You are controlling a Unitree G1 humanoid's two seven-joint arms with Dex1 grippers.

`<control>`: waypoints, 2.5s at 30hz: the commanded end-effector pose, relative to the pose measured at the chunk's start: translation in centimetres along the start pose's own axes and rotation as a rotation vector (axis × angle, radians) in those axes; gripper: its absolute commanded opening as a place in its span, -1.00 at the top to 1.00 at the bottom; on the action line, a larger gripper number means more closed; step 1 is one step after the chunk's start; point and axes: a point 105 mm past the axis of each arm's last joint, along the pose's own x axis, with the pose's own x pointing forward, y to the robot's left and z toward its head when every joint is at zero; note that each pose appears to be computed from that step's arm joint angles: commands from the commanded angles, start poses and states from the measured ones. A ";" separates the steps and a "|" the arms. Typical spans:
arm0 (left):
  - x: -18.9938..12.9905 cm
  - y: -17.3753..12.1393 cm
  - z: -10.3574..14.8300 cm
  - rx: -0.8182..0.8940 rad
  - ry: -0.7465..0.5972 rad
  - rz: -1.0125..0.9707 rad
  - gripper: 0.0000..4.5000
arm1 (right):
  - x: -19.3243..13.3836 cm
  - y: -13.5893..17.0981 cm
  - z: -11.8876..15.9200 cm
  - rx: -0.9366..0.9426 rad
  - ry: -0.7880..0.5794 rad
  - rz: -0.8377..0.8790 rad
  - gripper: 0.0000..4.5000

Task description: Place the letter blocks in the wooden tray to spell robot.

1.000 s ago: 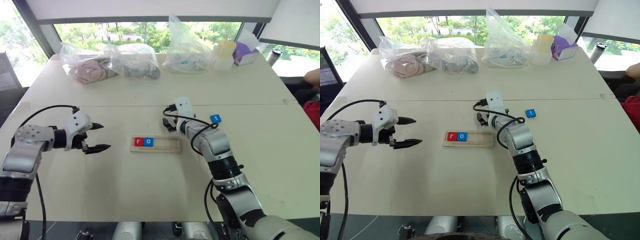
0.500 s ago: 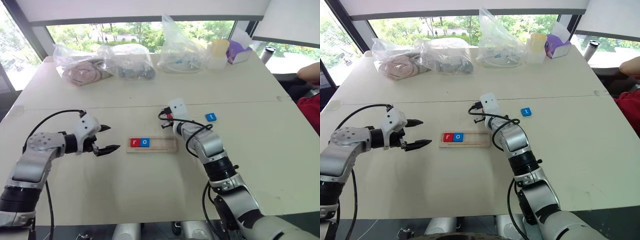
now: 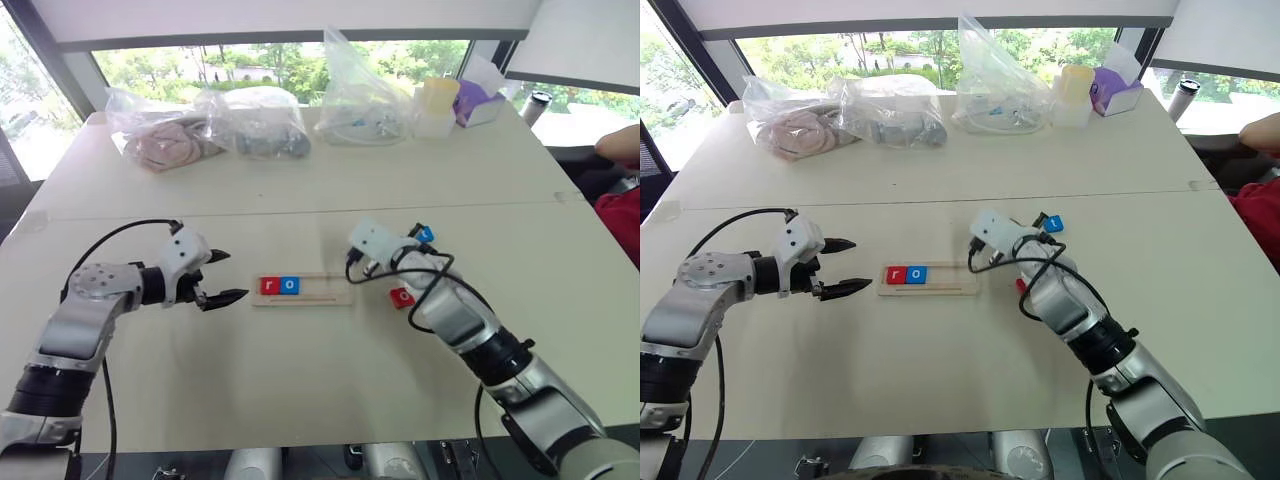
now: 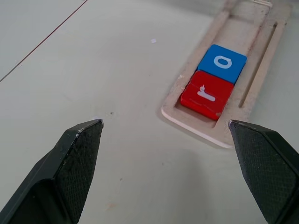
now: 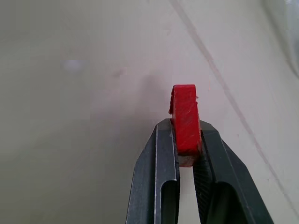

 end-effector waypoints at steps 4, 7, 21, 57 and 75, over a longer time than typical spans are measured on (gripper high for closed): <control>0.0 0.2 0.9 0.032 -0.020 0.008 -1.00 | -1.1 -0.2 1.7 -0.032 -0.051 0.027 -0.49; -0.1 0.3 0.8 0.032 -0.019 0.010 -1.00 | -2.1 -0.5 2.2 0.056 -0.073 0.073 -0.67; 0.3 0.5 0.8 0.030 -0.017 0.008 -1.00 | -3.3 -1.0 2.0 0.638 -0.103 0.235 -0.67; -1.1 -1.8 5.6 0.080 -0.100 -0.091 -1.00 | -11.3 -2.7 -6.1 1.002 0.263 -0.362 0.48; 1.2 -3.9 9.2 0.051 -0.207 -0.254 -1.00 | -11.1 -4.7 -6.4 0.963 0.230 -0.336 -0.96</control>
